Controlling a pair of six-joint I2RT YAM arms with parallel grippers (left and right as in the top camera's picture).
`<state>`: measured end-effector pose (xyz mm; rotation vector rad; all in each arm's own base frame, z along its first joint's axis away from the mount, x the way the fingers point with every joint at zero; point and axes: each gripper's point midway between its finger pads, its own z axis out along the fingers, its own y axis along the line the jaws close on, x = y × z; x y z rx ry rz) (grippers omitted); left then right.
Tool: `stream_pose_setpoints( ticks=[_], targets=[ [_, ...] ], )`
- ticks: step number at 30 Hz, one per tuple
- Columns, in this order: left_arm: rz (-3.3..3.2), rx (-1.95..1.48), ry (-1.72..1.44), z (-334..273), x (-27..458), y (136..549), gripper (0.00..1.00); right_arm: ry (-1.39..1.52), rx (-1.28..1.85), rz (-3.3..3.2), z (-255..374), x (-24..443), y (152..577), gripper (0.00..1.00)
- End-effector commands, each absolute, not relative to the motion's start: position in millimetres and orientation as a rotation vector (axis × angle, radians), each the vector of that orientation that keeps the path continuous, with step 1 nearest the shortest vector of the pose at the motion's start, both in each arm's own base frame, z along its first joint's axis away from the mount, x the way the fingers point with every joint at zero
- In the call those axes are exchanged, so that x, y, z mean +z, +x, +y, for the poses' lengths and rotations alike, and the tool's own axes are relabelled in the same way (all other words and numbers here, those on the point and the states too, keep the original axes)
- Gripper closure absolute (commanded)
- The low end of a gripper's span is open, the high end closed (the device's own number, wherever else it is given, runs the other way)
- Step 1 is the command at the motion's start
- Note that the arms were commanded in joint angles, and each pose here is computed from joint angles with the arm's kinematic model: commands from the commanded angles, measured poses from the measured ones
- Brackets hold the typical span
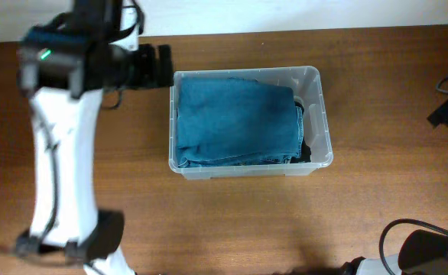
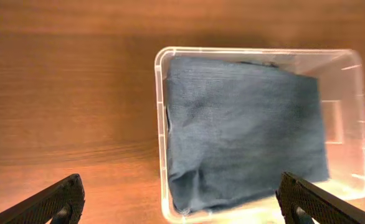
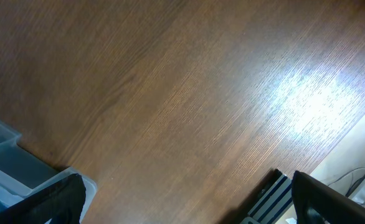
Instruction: Pack container
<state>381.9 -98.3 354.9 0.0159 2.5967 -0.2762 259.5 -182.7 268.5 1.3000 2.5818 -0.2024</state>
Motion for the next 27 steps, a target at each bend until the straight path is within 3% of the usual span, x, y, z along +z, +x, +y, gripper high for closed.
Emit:
stream_pose_setpoints(
  ticks=[1,6,15,21,27],
  targets=[
    [2.537,-0.269,0.048,-88,384,333,0.01,1.32,-0.207,2.562,-184,271,257,0.01],
    [2.486,-0.214,0.026,-58,393,240,0.01,1.32,-0.207,2.562,-184,271,257,0.01],
    [2.058,-0.345,0.055,-38,416,109,0.01,1.32,-0.207,2.562,-184,271,257,0.01],
    [1.829,-0.441,-0.028,-29,409,70,0.01,1.32,-0.207,2.562,-184,271,257,0.01],
    [1.953,-0.424,-0.038,-30,362,75,0.0,1.32,-0.207,2.562,-184,271,257,0.02]
  ],
)
